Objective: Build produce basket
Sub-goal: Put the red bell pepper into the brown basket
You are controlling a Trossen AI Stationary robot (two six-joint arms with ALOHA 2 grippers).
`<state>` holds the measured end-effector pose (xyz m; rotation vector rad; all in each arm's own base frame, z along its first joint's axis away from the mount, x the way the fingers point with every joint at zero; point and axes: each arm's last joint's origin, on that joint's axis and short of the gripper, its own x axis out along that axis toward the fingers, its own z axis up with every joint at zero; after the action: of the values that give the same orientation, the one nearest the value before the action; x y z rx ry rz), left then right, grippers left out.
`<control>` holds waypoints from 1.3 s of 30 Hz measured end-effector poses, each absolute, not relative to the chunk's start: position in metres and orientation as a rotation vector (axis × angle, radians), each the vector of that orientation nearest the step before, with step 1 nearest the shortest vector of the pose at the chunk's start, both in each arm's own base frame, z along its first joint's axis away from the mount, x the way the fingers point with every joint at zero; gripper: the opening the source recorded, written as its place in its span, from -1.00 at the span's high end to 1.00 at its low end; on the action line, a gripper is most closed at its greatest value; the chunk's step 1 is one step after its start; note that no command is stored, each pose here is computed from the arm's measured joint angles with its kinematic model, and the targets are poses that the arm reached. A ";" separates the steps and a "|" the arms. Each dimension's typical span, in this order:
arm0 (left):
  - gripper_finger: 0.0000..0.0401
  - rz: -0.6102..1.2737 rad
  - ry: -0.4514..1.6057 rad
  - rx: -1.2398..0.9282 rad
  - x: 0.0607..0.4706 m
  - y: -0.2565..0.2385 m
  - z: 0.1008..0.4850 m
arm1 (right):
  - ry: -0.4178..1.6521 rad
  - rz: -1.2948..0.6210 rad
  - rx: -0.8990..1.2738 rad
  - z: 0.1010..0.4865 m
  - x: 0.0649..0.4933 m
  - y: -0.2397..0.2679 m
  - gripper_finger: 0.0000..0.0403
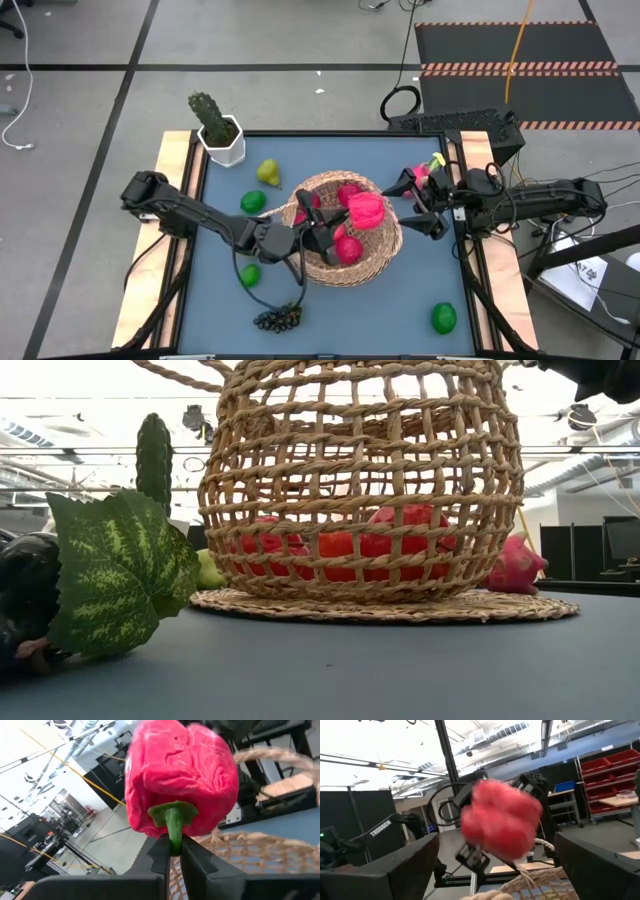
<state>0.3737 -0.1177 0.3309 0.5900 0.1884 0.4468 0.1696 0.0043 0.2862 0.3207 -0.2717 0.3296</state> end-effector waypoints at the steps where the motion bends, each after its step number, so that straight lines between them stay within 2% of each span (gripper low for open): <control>1: 0.83 0.447 0.187 0.590 0.372 -0.119 0.332 | -0.271 0.329 0.319 0.286 0.169 0.004 -0.93; 9: 0.90 0.410 0.201 0.586 0.356 -0.129 0.343 | -0.286 0.330 0.311 0.289 0.163 0.004 -0.93; 14: 0.84 0.398 0.191 0.531 0.345 -0.131 0.352 | -0.273 0.323 0.289 0.289 0.160 0.005 -0.93; 20: 0.86 0.383 0.204 0.459 0.328 -0.129 0.363 | -0.219 0.295 0.223 0.297 0.157 0.004 -0.83; 24: 0.90 0.368 0.214 0.412 0.316 -0.130 0.369 | -0.136 0.247 0.177 0.303 0.159 0.004 -0.71; 28: 0.85 0.359 0.238 0.392 0.310 -0.130 0.369 | -0.095 0.196 0.114 0.306 0.160 0.006 -0.55; 35: 0.85 0.336 0.288 0.433 0.307 -0.134 0.363 | -0.059 0.193 0.049 0.316 0.158 0.012 -0.25; 39: 0.88 0.341 0.333 0.444 0.307 -0.130 0.358 | 0.031 0.111 0.008 0.321 0.155 0.013 -0.04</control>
<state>0.3073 -0.1297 0.3581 0.4440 0.3327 0.3414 0.1554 0.0132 0.3210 0.0084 0.0305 0.1112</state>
